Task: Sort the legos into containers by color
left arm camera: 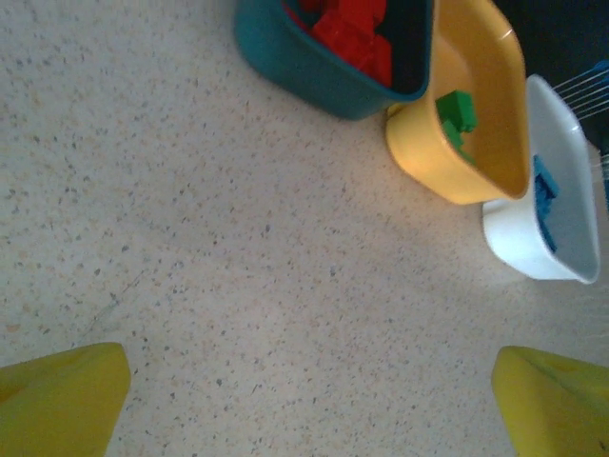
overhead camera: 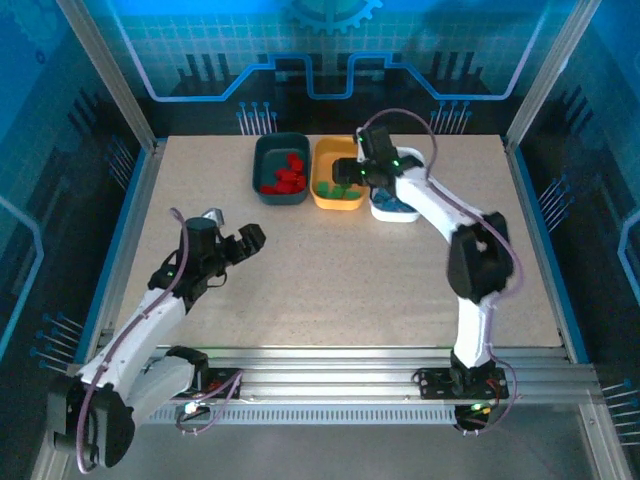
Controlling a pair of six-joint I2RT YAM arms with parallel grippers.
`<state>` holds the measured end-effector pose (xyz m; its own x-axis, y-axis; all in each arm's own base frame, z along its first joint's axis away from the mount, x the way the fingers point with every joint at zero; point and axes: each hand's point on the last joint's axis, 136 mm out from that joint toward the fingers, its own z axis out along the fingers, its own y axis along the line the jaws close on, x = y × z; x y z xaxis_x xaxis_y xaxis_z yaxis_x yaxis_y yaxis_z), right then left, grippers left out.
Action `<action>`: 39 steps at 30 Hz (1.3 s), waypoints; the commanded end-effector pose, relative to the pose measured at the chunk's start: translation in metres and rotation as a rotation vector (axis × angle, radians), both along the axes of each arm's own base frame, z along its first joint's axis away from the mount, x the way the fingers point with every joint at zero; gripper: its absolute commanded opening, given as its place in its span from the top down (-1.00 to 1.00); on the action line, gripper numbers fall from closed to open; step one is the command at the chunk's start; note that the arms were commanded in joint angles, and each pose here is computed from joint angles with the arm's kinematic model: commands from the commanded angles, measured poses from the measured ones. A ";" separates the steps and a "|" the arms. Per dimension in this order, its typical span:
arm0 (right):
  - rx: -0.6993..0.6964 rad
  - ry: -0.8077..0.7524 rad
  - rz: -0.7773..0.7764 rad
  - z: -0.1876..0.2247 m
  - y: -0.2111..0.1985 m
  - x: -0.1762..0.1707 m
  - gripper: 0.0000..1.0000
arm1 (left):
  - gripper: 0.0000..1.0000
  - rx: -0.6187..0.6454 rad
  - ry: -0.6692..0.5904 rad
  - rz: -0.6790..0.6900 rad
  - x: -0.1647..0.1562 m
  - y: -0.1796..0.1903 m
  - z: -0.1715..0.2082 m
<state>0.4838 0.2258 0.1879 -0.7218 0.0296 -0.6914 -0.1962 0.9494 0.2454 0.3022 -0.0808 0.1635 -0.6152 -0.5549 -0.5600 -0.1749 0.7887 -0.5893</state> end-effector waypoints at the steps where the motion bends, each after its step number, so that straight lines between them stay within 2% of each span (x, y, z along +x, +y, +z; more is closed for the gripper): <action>1: 0.110 -0.265 0.091 0.084 0.014 -0.056 -0.77 | -0.98 0.042 -0.050 0.049 -0.001 0.013 0.008; 3: 0.106 -0.369 0.145 0.094 0.023 -0.103 -1.00 | -0.98 0.012 -0.067 0.089 -0.002 0.016 0.012; 6: 0.042 -0.538 0.164 0.093 0.025 -0.148 -1.00 | -0.98 -0.072 -0.153 0.139 0.002 0.016 0.017; 8: -0.048 -0.584 0.189 0.080 0.021 -0.160 -1.00 | -0.98 -0.056 -0.210 0.170 0.005 0.021 0.017; 10: -0.140 -0.507 0.177 0.065 0.006 -0.160 -1.00 | -0.98 0.003 -0.227 0.220 0.007 0.033 0.012; 12: -0.242 -0.457 0.072 0.053 -0.028 -0.157 -1.00 | -0.98 0.078 -0.264 0.268 0.010 0.046 0.010; 14: -0.289 -0.513 0.008 0.054 -0.057 -0.160 -1.00 | -0.98 0.170 -0.360 0.253 0.013 0.051 0.014; 17: -0.356 -0.641 -0.135 0.056 -0.120 -0.167 -1.00 | -0.98 0.431 -0.502 0.125 0.012 0.050 0.012; 20: -0.257 -0.634 -0.127 0.017 -0.159 -0.167 -0.99 | -0.98 0.471 -0.544 0.218 0.006 0.067 0.014; 22: -0.248 -0.538 -0.207 -0.012 -0.186 -0.161 -0.99 | -0.98 0.571 -0.635 0.171 0.007 0.063 0.023; 24: -0.272 -0.518 -0.244 -0.031 -0.198 -0.154 -1.00 | -0.98 0.670 -0.586 0.186 0.014 0.073 0.010; 25: -0.274 -0.525 -0.248 -0.034 -0.200 -0.150 -1.00 | -0.98 0.664 -0.563 0.210 0.018 0.078 0.004; 28: -0.282 -0.541 -0.262 -0.046 -0.209 -0.137 -1.00 | -0.98 0.649 -0.536 0.146 0.032 0.074 -0.023; 30: -0.264 -0.538 -0.251 -0.056 -0.211 -0.126 -1.00 | -0.98 0.681 -0.578 0.129 0.039 0.072 -0.022; 32: -0.261 -0.536 -0.269 -0.056 -0.214 -0.119 -1.00 | -0.98 0.701 -0.551 0.135 0.049 0.078 -0.029; 35: -0.241 -0.509 -0.302 -0.063 -0.224 -0.108 -1.00 | -0.98 0.667 -0.528 0.130 0.067 0.087 -0.056; 36: -0.222 -0.488 -0.305 -0.071 -0.227 -0.105 -1.00 | -0.98 0.665 -0.532 0.139 0.071 0.088 -0.049; 38: -0.209 -0.466 -0.255 -0.083 -0.220 -0.098 -1.00 | -0.98 0.618 -0.423 0.051 0.080 0.083 -0.063; 39: -0.215 -0.459 -0.208 -0.088 -0.212 -0.091 -1.00 | -0.98 0.597 -0.412 0.015 0.090 0.082 -0.065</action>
<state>0.3689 -0.0022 0.0847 -0.4107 -0.0340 -0.9111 0.0473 0.9972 -0.0585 0.3607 0.0106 0.0687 -0.3325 -0.0688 -0.9406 -0.1471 0.9889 -0.0203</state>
